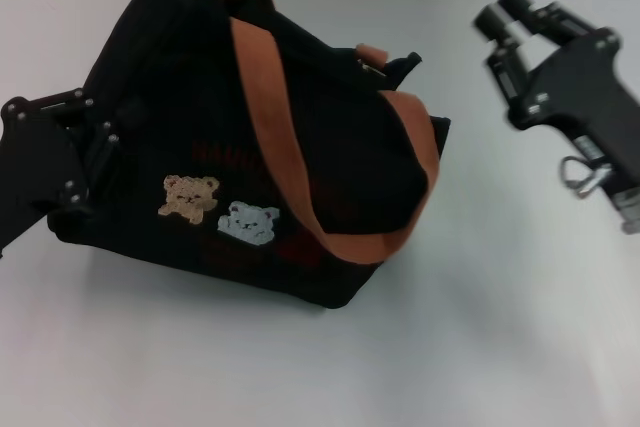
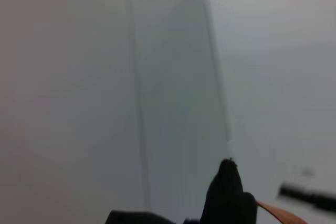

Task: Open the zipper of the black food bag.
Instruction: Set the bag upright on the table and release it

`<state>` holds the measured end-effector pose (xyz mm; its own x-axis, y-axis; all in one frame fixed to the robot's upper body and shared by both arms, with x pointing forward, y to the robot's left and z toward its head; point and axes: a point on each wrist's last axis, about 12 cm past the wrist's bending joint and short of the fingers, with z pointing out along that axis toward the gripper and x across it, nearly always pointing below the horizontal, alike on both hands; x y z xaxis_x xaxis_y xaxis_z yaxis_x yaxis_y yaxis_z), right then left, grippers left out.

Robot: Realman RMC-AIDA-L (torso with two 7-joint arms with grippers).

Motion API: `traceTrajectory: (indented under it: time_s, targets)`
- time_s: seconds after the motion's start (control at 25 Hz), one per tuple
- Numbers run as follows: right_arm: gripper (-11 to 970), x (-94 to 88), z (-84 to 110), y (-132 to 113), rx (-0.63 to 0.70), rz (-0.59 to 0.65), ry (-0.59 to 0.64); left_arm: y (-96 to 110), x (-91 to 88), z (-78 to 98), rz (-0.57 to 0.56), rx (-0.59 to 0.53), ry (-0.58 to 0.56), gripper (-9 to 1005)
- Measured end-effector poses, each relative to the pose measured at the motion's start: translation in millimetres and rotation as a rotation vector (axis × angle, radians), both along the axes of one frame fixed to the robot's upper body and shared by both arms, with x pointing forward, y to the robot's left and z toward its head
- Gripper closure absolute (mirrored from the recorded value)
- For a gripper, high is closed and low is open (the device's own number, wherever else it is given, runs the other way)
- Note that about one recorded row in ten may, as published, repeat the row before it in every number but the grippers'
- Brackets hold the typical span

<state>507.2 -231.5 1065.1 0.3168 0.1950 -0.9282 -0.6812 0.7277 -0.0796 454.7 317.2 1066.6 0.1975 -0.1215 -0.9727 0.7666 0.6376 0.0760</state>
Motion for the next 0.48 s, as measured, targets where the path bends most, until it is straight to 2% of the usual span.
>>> traceTrajectory:
  time_s: [0.04,0.08,0.12,0.16,0.2,0.24,0.28,0.32,0.48]
  targets:
    - [719,0.0,0.0,0.0,0.000,0.000,0.000,0.0,0.0,0.0,0.000,0.000,0.000,925]
    - [711,-0.4,1.5,-5.5,0.023,0.007,0.012,1.2,-1.0,-5.9,0.036,0.011,0.023,925]
    - [703,-3.1,2.7,-16.0,0.063,-0.015,0.022,1.8,-4.1,-19.5,0.106,0.043,0.068,925]
    - [695,-3.1,2.7,-16.0,0.063,-0.015,0.022,1.8,-4.1,-19.5,0.106,0.043,0.068,926]
    - [687,-6.1,2.6,-25.6,0.114,-0.073,0.028,0.8,-5.7,-26.7,0.143,0.058,0.088,927]
    - [679,-6.1,2.6,-25.6,0.114,-0.073,0.028,-2.3,-7.1,-34.1,0.176,0.070,0.107,929]
    - [671,-7.2,2.4,-29.4,0.139,-0.107,0.029,-5.2,-6.8,-36.7,0.182,0.071,0.113,930]
    - [664,-7.9,0.7,-32.4,0.168,-0.151,0.041,-18.4,-2.5,-40.9,0.163,0.049,0.137,931]
    - [632,-6.5,-1.2,-32.5,0.182,-0.162,0.068,-28.9,5.1,-39.9,0.130,0.016,0.159,921]
